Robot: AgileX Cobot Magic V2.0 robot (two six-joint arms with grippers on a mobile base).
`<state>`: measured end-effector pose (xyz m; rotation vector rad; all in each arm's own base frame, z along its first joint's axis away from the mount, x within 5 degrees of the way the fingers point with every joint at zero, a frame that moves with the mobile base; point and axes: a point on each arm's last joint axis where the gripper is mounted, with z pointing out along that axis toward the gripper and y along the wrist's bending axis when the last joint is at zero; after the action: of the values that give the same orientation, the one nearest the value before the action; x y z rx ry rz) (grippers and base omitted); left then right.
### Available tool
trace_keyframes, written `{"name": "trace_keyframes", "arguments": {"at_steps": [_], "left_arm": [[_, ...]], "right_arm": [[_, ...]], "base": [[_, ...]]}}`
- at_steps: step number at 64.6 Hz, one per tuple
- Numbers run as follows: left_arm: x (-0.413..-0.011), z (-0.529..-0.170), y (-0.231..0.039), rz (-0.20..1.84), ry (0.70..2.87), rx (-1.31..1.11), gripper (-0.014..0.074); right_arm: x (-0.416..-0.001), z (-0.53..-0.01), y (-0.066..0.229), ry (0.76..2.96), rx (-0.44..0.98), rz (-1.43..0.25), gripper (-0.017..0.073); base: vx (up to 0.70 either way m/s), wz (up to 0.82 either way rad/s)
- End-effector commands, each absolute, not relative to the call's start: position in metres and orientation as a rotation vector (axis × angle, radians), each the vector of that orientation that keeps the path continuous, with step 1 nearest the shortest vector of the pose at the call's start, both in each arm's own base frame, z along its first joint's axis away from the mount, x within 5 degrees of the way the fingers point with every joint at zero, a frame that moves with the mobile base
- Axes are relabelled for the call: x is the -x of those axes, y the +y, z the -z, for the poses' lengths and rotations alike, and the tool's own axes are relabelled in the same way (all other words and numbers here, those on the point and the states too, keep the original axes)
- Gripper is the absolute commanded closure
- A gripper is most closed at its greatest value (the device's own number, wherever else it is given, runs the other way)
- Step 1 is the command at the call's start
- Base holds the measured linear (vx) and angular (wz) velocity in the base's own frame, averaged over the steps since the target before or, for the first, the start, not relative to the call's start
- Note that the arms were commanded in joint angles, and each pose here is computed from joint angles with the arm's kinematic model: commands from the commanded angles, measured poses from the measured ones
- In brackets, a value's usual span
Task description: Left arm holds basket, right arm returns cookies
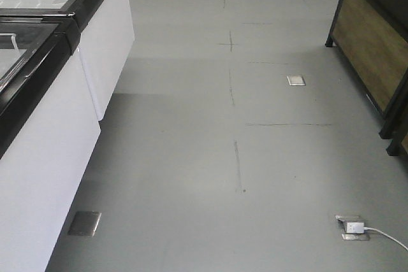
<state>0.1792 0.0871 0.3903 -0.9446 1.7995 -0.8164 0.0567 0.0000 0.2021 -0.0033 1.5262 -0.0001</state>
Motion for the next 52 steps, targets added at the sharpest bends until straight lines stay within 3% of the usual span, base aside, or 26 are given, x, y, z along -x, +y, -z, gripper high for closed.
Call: {"name": "trace_keyframes", "arguments": {"at_steps": [1,25,52], "left_arm": [[-0.173,-0.418,0.094,0.917,1.575,0.917,0.0235],[-0.141,-0.426,0.144,0.784,1.267,1.121,0.0225],[-0.153,-0.400,0.192,0.799,1.213,1.222,0.0087]], "right_arm": [[-0.055,-0.208,0.000,1.444,0.013,0.007,0.0567],[-0.055,-0.208,0.000,1.444,0.013,0.007,0.0567],[-0.055,-0.208,0.000,1.444,0.013,0.007,0.0567]], "base": [[0.00,0.00],[0.00,0.00],[0.00,0.00]]}}
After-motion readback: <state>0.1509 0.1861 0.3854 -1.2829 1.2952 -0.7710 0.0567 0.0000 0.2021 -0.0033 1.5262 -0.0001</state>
